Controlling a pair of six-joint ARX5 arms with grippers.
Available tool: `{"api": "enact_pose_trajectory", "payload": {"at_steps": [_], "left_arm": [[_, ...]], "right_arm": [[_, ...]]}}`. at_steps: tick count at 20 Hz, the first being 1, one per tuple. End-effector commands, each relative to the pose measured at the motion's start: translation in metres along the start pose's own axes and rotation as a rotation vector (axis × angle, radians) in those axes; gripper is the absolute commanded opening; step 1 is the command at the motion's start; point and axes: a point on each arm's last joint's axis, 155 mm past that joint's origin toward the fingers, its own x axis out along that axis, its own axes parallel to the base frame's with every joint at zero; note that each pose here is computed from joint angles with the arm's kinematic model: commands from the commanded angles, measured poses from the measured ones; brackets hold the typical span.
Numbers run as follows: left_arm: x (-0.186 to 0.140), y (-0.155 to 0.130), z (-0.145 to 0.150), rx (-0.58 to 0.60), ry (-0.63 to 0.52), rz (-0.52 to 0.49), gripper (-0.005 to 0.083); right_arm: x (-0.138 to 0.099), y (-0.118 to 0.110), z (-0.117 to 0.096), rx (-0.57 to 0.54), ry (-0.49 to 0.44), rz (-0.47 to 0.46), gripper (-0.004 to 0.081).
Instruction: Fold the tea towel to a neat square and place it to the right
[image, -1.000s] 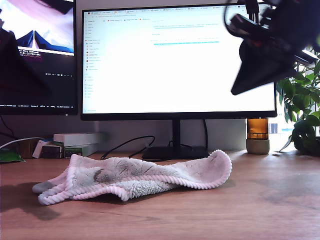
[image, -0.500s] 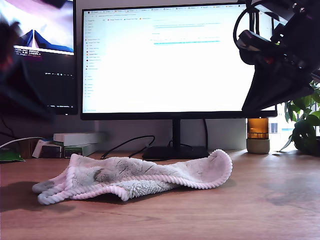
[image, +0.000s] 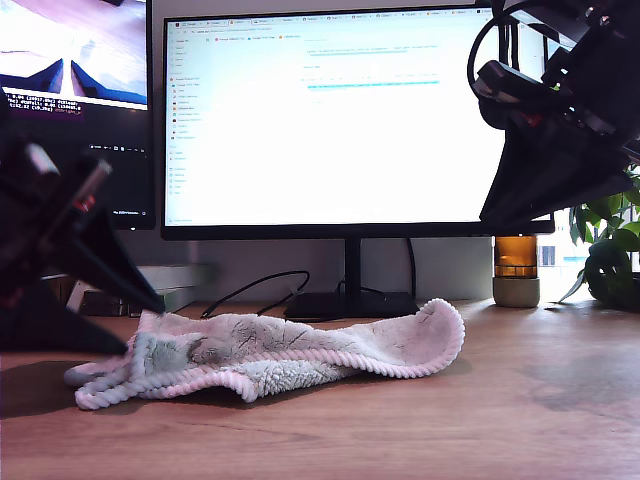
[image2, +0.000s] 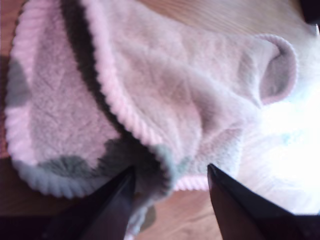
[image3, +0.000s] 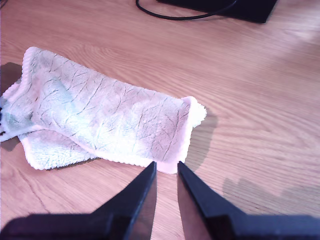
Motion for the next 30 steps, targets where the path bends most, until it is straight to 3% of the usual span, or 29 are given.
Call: {"api": "enact_pose_trajectory", "payload": {"at_steps": [1, 6, 8, 11, 12, 14, 19, 26, 30], "left_arm": [[0.003, -0.003, 0.006, -0.002, -0.008, -0.017, 0.0415], [0.010, -0.012, 0.002, -0.002, 0.008, -0.060, 0.0412], [0.014, -0.016, 0.001, 0.000, 0.013, -0.073, 0.0366], [0.022, -0.021, -0.003, 0.023, 0.024, -0.083, 0.0031], [0.023, -0.021, -0.001, 0.030, 0.019, -0.086, -0.0027], [0.023, -0.024, 0.002, 0.041, 0.006, -0.094, -0.0020], [0.022, -0.027, 0.006, 0.052, -0.006, -0.103, -0.0020], [0.022, -0.028, 0.007, 0.055, -0.007, -0.109, -0.0020], [0.022, -0.028, 0.007, 0.055, -0.007, -0.110, -0.0020]], "right_arm": [[0.002, 0.000, -0.004, -0.005, 0.006, 0.000, 0.0111], [0.013, -0.002, -0.016, 0.004, 0.056, 0.000, 0.0111], [0.023, 0.003, -0.026, 0.020, 0.100, 0.038, 0.0131], [0.036, 0.004, -0.035, 0.138, 0.151, 0.092, 0.0225], [0.040, 0.002, -0.036, 0.188, 0.166, 0.104, 0.0244], [0.045, -0.004, -0.031, 0.259, 0.177, 0.111, 0.0255], [0.056, -0.009, -0.011, 0.299, 0.197, 0.112, 0.0255], [0.074, -0.014, -0.029, 0.339, 0.301, 0.094, 0.0255], [0.075, -0.018, -0.031, 0.336, 0.302, 0.071, 0.0255]]}}
